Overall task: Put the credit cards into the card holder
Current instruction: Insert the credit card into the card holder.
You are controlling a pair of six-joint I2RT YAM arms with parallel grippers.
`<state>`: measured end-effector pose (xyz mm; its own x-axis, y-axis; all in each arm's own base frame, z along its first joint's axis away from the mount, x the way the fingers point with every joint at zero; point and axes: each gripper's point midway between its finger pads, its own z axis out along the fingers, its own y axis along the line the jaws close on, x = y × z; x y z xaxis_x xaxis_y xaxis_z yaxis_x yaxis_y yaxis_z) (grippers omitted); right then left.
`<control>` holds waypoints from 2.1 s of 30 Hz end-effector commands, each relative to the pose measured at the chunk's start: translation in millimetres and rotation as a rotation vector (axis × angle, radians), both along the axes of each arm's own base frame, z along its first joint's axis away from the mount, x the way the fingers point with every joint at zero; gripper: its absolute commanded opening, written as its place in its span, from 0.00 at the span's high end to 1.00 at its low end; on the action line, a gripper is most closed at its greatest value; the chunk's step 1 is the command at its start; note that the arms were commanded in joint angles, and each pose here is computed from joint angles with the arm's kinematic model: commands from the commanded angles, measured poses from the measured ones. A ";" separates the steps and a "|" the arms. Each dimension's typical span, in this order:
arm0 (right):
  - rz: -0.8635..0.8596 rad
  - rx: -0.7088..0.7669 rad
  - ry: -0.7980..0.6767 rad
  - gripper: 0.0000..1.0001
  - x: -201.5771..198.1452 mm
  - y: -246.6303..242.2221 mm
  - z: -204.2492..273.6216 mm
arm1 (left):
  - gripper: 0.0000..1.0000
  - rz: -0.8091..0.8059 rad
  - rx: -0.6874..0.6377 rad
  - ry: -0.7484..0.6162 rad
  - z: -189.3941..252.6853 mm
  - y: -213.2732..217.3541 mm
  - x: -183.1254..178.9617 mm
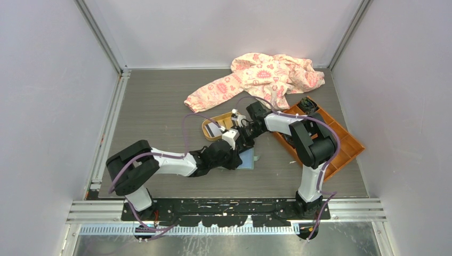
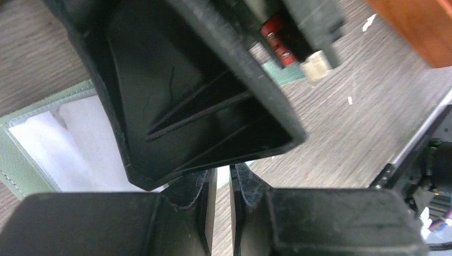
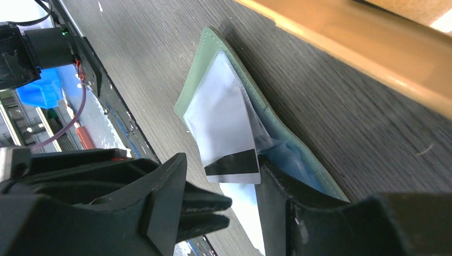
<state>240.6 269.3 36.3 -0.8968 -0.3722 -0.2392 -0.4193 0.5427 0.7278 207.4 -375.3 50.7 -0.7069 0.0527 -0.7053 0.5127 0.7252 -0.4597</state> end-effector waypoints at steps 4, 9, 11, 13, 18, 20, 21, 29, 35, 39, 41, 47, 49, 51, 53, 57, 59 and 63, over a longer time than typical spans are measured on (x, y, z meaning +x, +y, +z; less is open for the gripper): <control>-0.006 0.018 -0.050 0.44 10.3 3.1 15.3 | 0.84 0.151 0.004 -0.106 4.8 5.8 34.2; -0.004 -0.011 -0.084 0.41 13.7 -0.9 16.3 | 0.84 0.223 0.043 -0.126 -3.0 21.2 41.2; -0.004 -0.021 -0.099 0.40 15.7 -2.4 17.3 | 0.83 0.234 0.053 -0.127 -5.9 24.2 42.4; 0.000 -0.031 -0.110 0.40 16.7 -3.5 19.0 | 0.83 0.237 0.057 -0.127 -8.0 25.0 42.3; 0.006 -0.046 -0.161 0.40 20.8 -6.9 27.9 | 0.83 0.230 0.048 -0.133 -6.5 23.9 42.1; 0.010 -0.050 -0.169 0.40 20.7 -8.5 30.4 | 0.83 0.226 0.041 -0.139 -3.6 23.7 42.0; 0.010 -0.051 -0.171 0.39 21.1 -8.7 32.0 | 0.83 0.224 0.041 -0.143 -2.5 23.8 41.7; 0.033 -0.084 -0.236 0.41 28.4 -20.2 40.1 | 0.82 0.181 -0.017 -0.165 16.9 24.5 33.7; 0.091 -0.019 -0.356 0.61 27.0 -23.0 61.0 | 0.76 0.120 -0.088 -0.205 49.0 40.5 14.1; 0.116 -0.003 -0.442 0.77 27.4 -23.6 60.4 | 0.67 0.158 -0.067 -0.218 56.0 70.5 9.3; 0.130 -0.025 -0.477 0.85 29.0 -25.0 54.8 | 0.55 0.199 -0.038 -0.213 53.8 89.1 11.2; 0.178 -0.124 -0.483 0.90 25.6 -18.7 30.9 | 0.44 0.259 -0.073 -0.108 44.7 121.4 23.7; 0.188 -0.157 -0.470 0.91 24.8 -17.0 23.4 | 0.44 0.260 -0.090 -0.070 40.2 124.9 27.2; 0.196 -0.175 -0.459 0.91 23.7 -15.1 16.9 | 0.44 0.252 -0.096 -0.049 36.3 124.5 30.1; 0.213 -0.194 -0.456 0.91 20.5 -11.7 10.0 | 0.44 0.242 -0.091 -0.032 31.2 121.6 32.1; 0.231 -0.245 -0.455 0.91 20.6 -7.6 -1.3 | 0.44 0.211 -0.078 0.014 15.6 113.8 35.6; 0.222 -0.258 -0.459 0.91 23.3 -6.6 -2.9 | 0.46 0.213 -0.065 0.026 7.9 113.8 38.8; 0.199 -0.266 -0.476 0.91 29.3 -5.2 -2.2 | 0.49 0.218 -0.014 0.060 -14.3 117.2 42.4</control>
<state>247.3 256.4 24.3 -0.6429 -0.6433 -0.4158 -0.7660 0.5416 0.3464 237.5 -246.8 33.0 -0.7507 -0.1173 -0.6502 0.2864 0.8291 -0.4802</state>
